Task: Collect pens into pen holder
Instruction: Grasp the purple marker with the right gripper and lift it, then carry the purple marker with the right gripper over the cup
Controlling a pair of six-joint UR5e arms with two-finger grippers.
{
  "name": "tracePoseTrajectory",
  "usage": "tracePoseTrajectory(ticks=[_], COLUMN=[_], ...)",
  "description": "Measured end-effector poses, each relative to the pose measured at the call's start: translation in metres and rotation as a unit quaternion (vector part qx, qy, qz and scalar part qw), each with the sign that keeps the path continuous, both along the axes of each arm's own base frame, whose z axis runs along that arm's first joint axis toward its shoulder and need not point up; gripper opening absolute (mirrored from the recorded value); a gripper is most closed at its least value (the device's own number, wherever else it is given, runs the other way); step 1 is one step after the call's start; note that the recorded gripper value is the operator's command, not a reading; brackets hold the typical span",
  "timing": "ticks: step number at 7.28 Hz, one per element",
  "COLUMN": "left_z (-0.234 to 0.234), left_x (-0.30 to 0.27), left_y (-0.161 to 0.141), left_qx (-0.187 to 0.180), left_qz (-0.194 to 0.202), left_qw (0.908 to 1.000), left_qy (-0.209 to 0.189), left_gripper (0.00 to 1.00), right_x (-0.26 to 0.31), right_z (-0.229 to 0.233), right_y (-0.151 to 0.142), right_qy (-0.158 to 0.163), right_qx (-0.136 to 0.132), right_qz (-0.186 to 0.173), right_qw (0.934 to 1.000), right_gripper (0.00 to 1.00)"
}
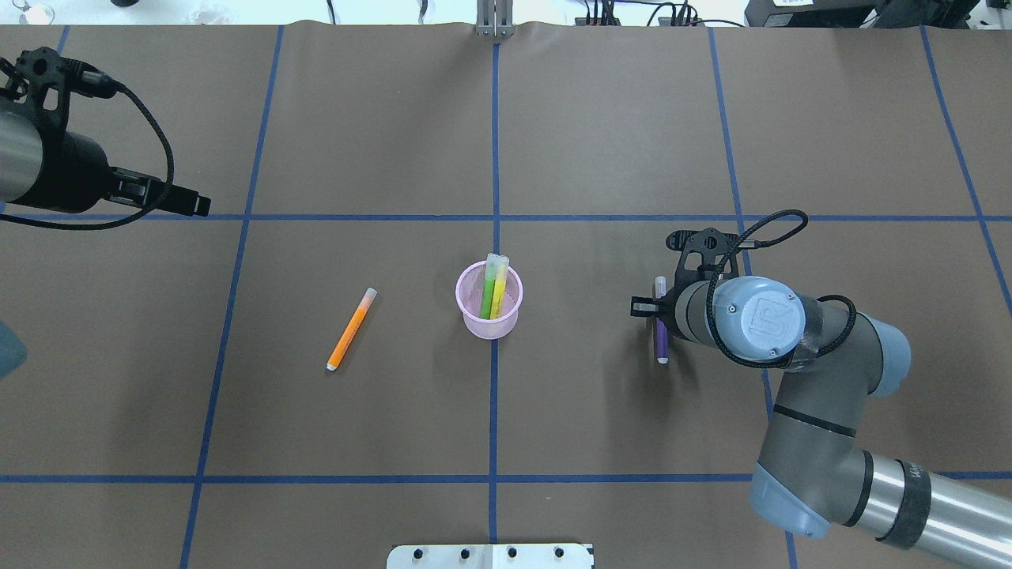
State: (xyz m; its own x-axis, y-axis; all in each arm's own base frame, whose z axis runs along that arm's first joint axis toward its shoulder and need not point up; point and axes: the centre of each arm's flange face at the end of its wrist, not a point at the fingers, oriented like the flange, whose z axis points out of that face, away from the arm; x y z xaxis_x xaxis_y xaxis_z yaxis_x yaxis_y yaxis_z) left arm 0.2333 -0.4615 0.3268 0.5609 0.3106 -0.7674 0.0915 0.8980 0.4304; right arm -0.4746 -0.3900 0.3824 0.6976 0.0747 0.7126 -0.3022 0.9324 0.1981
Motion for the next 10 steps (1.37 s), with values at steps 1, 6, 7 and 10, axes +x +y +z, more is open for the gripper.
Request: tracePoseTrajectory(ticks=[1,6,7,10], left_z=[0.001,0.007,0.009,0.016], left_x=[0.000,0.005,0.006,0.011], left_y=[0.000,-0.001,-0.003,-0.008], left_qx=[0.000,-0.008,-0.010,-0.017], left_qz=[0.000,0.002,0.002,0.004], left_qw=[1.0000,1.0000,0.9999,0.9998], left_qy=[0.000,-0.004,-0.005,-0.008], left_gripper=[0.99,0.99,0.99,0.99], right_x=[0.006,0.029,0.017,-0.028], right_z=[-0.007,-0.106,-0.124,-0.172], right_y=[-0.004,-0.027,-0.017,0.025], right_qy=[-0.002,-0.033,-0.041,-0.064], right_qx=[0.010,0.135,0.158,0.214], right_qz=[-0.002,0.128,0.159,0.224], right_qw=[0.9999,0.9821,0.9738,0.9488], right_gripper=[0.00,0.00,0.00,0.00])
